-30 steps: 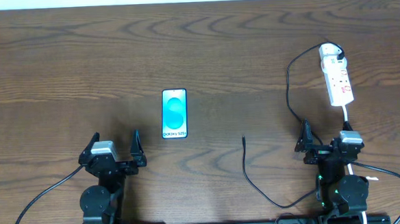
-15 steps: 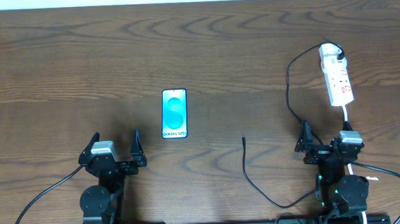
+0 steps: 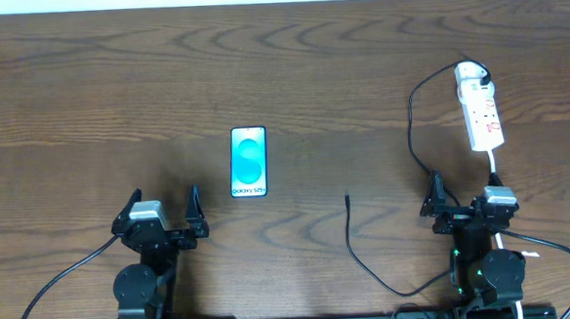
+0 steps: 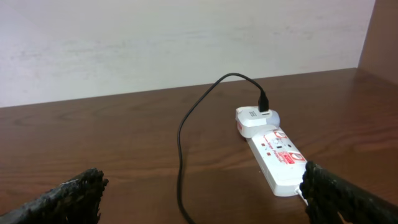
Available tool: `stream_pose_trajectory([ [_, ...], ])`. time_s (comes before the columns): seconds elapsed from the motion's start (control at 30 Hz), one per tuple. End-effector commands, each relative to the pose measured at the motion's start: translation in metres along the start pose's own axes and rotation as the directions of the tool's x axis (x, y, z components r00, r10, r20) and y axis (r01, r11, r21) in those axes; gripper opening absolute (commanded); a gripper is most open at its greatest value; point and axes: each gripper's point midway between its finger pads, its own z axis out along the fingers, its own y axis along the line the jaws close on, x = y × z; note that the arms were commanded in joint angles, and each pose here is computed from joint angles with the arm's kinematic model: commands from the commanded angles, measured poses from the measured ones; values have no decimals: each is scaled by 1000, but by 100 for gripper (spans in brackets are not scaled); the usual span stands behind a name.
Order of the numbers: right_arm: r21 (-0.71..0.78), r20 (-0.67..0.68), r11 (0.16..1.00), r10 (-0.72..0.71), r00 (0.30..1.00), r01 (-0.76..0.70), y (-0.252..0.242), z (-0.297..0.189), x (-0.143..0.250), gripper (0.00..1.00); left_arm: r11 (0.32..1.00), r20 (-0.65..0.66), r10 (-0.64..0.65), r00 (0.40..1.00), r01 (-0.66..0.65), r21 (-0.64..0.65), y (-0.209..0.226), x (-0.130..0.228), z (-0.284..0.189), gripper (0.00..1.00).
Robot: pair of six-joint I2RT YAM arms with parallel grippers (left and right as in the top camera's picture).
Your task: Plug charger to phone and switch on socket
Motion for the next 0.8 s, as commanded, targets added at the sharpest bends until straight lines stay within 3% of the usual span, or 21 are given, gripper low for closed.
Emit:
stream_pose_trajectory([
  [0.0, -9, 2, 1000, -14, 1000, 14, 2, 0, 0, 99, 1000, 16, 24, 1000, -24, -10, 0, -13, -4, 98],
  [0.47, -9, 2, 1000, -14, 1000, 14, 2, 0, 0, 99, 997, -81, 70, 994, -71, -11, -7, -61, 8, 98],
  [0.77, -9, 2, 1000, -14, 1000, 14, 2, 0, 0, 99, 997, -274, 72, 959, -79, -16, -11, -76, 44, 98],
])
